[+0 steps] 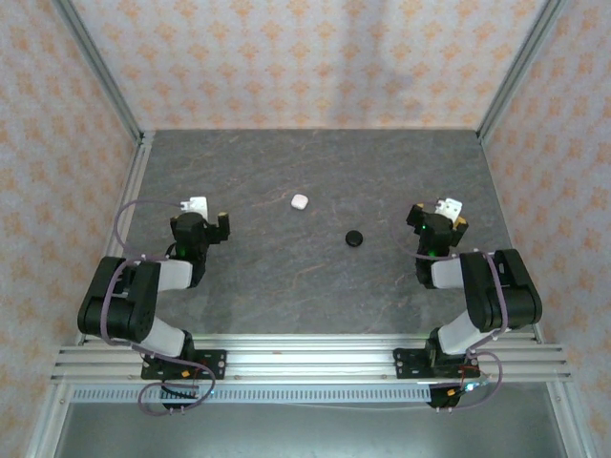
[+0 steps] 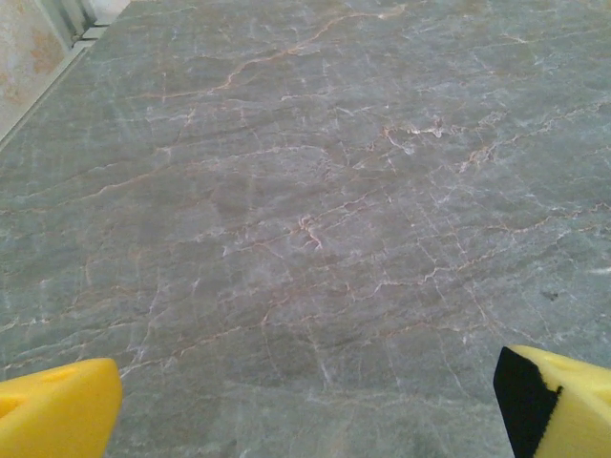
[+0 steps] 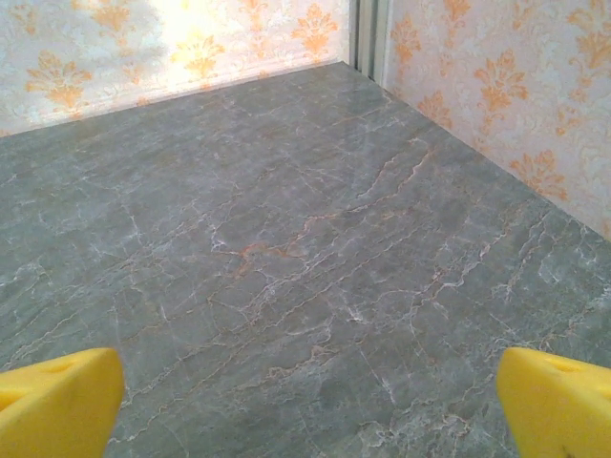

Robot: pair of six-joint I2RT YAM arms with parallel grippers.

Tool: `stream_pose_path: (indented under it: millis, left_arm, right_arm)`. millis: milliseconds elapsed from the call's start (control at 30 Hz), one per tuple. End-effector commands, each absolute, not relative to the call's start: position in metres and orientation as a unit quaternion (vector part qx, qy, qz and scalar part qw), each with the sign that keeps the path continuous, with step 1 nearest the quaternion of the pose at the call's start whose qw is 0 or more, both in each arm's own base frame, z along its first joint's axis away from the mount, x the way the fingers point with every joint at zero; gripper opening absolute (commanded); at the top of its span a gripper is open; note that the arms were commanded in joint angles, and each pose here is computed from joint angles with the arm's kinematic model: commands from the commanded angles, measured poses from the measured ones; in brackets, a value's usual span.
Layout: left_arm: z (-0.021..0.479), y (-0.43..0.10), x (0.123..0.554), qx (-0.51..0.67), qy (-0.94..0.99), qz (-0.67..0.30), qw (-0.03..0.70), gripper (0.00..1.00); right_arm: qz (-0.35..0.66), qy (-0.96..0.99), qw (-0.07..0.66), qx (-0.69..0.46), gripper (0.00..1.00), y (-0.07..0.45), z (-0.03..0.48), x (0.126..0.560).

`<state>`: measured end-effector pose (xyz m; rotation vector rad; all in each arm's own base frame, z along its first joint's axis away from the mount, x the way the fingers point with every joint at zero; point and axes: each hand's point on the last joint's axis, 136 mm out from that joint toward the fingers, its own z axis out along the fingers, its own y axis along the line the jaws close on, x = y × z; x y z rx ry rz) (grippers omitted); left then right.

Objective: Insert the wireless bluetooth earbuds into the charging case

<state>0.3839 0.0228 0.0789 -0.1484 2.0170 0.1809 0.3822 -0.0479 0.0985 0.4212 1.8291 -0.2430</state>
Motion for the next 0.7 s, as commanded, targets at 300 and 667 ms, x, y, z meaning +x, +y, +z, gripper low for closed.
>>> stream_pose_path:
  millis: [300,667]
  left_arm:
    - [0.0933,0.0251,0.393,-0.069,0.832,0.076,0.545,1.0]
    - [0.0934,0.025,0.393,-0.069,0.832,0.076,0.545,1.0]
  right_arm:
    - [-0.104,0.786,0.582,0.18,0.99,-0.0483,0.0975,0.3838]
    - [-0.103,0.786,0.582,0.179,0.99,-0.048,0.0977,0.3842]
